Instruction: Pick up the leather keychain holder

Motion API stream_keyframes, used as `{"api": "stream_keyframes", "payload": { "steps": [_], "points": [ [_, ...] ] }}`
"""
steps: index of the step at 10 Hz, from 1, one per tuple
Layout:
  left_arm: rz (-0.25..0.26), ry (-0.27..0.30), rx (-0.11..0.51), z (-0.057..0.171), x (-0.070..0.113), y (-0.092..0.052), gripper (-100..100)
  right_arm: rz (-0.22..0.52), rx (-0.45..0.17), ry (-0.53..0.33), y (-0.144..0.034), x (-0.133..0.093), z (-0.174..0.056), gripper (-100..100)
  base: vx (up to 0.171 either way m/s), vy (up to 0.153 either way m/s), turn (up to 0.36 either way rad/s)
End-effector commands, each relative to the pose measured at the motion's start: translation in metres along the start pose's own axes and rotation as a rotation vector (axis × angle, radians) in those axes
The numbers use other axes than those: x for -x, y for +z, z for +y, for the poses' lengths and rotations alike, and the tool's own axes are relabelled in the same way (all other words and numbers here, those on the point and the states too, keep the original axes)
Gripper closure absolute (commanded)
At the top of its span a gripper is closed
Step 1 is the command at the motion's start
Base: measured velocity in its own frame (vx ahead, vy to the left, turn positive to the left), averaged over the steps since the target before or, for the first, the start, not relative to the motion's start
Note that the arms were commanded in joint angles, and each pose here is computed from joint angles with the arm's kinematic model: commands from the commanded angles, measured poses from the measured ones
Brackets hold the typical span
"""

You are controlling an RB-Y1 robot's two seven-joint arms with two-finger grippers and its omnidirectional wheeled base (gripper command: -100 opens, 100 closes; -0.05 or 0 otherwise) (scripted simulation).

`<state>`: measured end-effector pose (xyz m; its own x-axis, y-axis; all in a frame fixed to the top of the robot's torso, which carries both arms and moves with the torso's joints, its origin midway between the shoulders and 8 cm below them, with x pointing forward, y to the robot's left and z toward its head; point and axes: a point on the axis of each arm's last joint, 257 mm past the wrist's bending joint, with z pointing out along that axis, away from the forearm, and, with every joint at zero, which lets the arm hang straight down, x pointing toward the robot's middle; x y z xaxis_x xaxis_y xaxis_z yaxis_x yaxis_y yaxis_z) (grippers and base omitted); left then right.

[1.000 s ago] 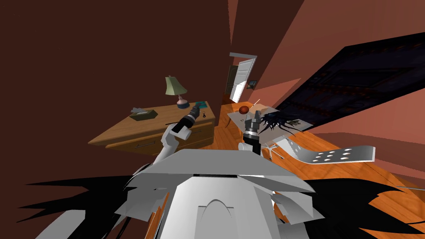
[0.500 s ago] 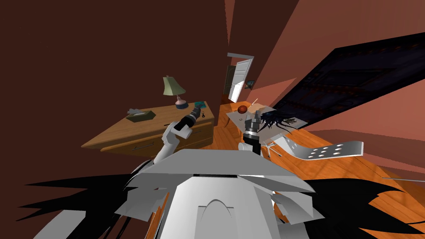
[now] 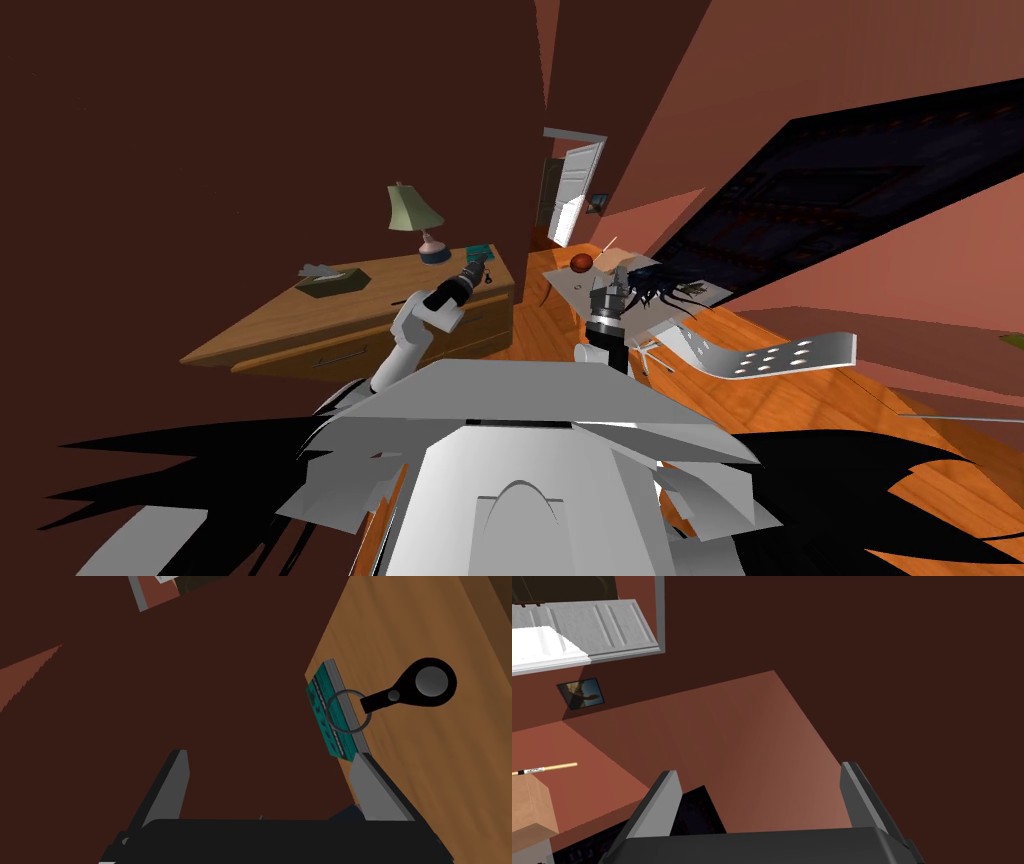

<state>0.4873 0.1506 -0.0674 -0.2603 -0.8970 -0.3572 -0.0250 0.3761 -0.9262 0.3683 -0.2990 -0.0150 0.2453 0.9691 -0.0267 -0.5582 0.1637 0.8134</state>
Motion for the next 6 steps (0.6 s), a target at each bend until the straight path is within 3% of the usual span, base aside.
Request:
{"api": "stream_keyframes", "payload": {
  "steps": [1, 6],
  "points": [
    [-0.004, 0.007, 0.042, 0.009, 0.001, 0.001, -100, 0.000, 0.000, 0.000, 0.000, 0.000, 0.000, 0, 0.001, 0.003, -0.056],
    [-0.014, 0.040, 0.119, 0.019, 0.003, 0.003, -100, 0.000, 0.000, 0.000, 0.000, 0.000, 0.000, 0, 0.002, 0.000, -0.040]
  ]
}}
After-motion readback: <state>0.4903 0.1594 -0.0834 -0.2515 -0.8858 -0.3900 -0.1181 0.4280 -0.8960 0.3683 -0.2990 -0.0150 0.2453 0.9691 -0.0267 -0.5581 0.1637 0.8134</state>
